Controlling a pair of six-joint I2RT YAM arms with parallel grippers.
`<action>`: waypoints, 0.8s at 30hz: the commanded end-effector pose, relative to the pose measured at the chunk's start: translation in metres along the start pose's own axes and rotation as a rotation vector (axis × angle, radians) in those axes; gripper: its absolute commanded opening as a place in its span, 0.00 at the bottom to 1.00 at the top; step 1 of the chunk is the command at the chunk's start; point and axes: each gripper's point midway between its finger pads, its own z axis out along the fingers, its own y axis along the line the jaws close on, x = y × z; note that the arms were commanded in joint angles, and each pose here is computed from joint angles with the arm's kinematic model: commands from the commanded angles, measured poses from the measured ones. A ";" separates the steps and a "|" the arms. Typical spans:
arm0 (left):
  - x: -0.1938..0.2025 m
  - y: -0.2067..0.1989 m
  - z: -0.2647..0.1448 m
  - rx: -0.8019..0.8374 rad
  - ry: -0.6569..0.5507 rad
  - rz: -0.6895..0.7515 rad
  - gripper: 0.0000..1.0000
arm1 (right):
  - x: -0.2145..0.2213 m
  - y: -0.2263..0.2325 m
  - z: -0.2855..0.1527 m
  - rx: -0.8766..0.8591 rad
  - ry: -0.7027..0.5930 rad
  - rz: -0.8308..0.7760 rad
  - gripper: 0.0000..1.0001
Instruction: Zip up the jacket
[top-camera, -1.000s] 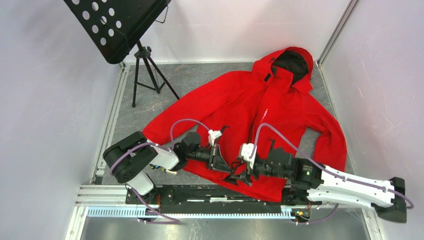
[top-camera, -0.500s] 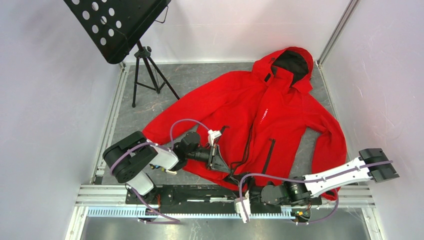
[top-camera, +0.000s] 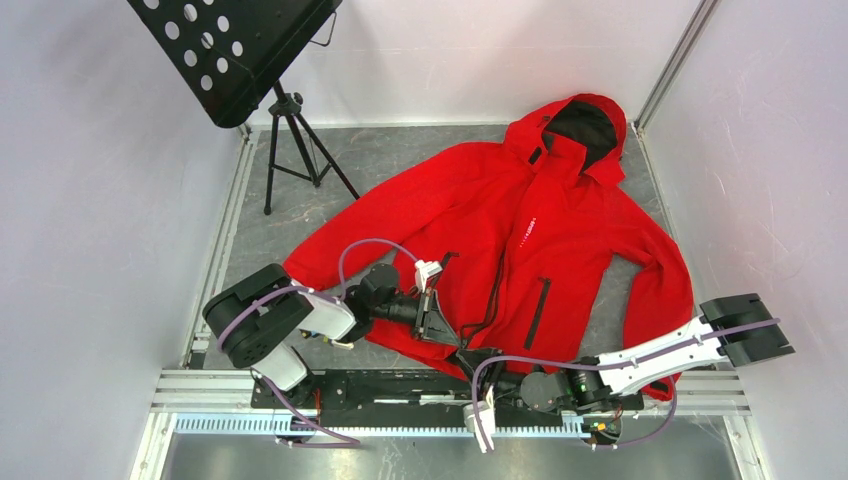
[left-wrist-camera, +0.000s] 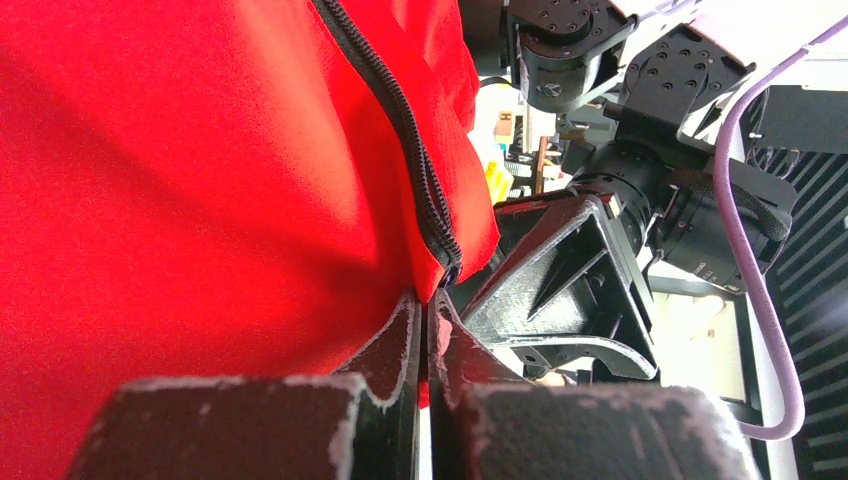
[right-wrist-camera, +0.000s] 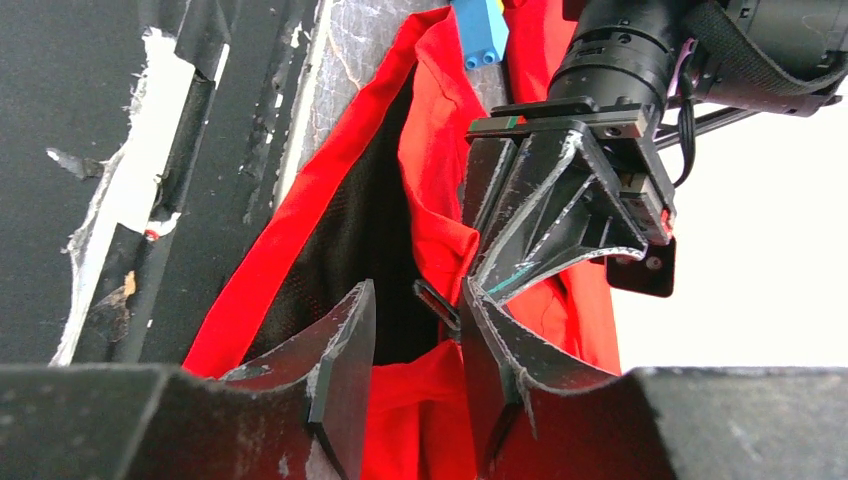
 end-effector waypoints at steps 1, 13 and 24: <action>0.003 -0.016 -0.004 0.052 0.016 0.015 0.02 | -0.007 -0.015 0.001 0.075 -0.022 0.007 0.42; 0.003 -0.017 -0.004 0.059 0.012 0.016 0.02 | -0.001 -0.012 0.003 0.081 0.003 -0.029 0.36; 0.004 -0.020 -0.006 0.070 0.012 0.014 0.02 | 0.001 -0.013 0.006 0.091 0.019 -0.049 0.32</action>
